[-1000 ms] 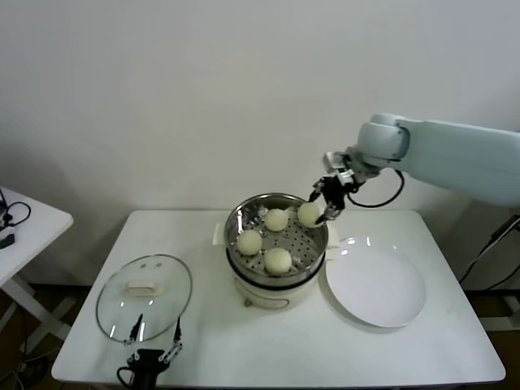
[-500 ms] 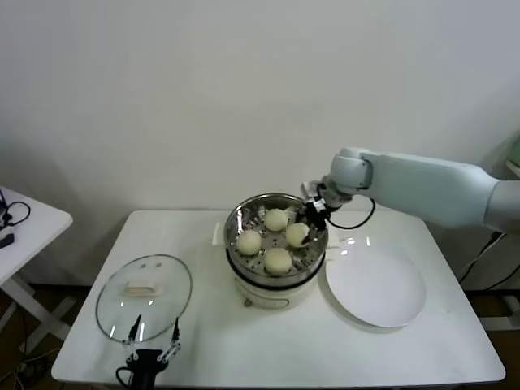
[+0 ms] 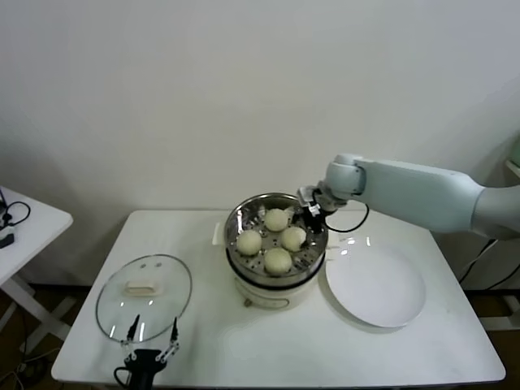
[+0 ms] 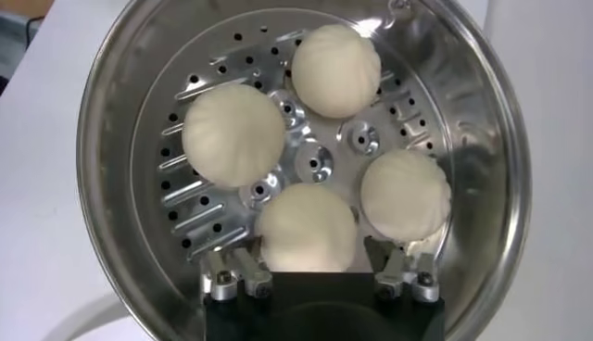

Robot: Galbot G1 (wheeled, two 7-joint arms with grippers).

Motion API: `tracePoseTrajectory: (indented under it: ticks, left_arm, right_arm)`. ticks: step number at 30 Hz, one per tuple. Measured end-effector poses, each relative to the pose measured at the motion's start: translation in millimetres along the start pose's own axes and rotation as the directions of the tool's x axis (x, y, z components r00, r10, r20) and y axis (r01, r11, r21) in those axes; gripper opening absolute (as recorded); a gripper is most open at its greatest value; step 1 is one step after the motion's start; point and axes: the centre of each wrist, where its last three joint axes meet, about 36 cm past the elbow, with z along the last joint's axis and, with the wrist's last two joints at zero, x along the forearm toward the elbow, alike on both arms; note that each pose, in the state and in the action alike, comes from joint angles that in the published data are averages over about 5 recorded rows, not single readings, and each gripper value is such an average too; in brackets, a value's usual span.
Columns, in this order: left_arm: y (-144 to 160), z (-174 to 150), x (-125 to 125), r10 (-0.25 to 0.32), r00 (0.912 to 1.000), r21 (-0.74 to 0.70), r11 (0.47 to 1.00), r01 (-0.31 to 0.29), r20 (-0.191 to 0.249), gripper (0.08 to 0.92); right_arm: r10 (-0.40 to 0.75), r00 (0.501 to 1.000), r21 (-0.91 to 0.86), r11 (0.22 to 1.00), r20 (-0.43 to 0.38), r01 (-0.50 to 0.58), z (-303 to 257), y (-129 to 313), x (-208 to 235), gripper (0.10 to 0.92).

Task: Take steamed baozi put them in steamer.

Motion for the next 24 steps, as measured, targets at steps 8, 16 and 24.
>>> tracePoseTrajectory:
  ticks: [8,16,24]
  left_arm:
    - [0.7,-4.0,1.8,0.0,1.0,-0.003,1.0,0.0,0.007,0.823]
    - [-1.7,-7.3,0.7,0.003,0.9999,-0.002,1.0,-0.003,0.016,0.823]
    - [-2.6,-14.1,-2.0,0.004,0.9996,0.002,1.0,-0.004,0.028,0.823]
  right_arm:
    - [0.037,0.999,-0.047,0.998,0.037,-0.035,9.5,-7.0,40.9,0.822]
    - [0.181,0.975,-0.179,0.971,0.129,-0.157,38.0,4.7,86.2,0.823]
    - [0.465,0.84,-0.407,0.85,0.281,-0.334,68.0,44.8,86.4,0.823]
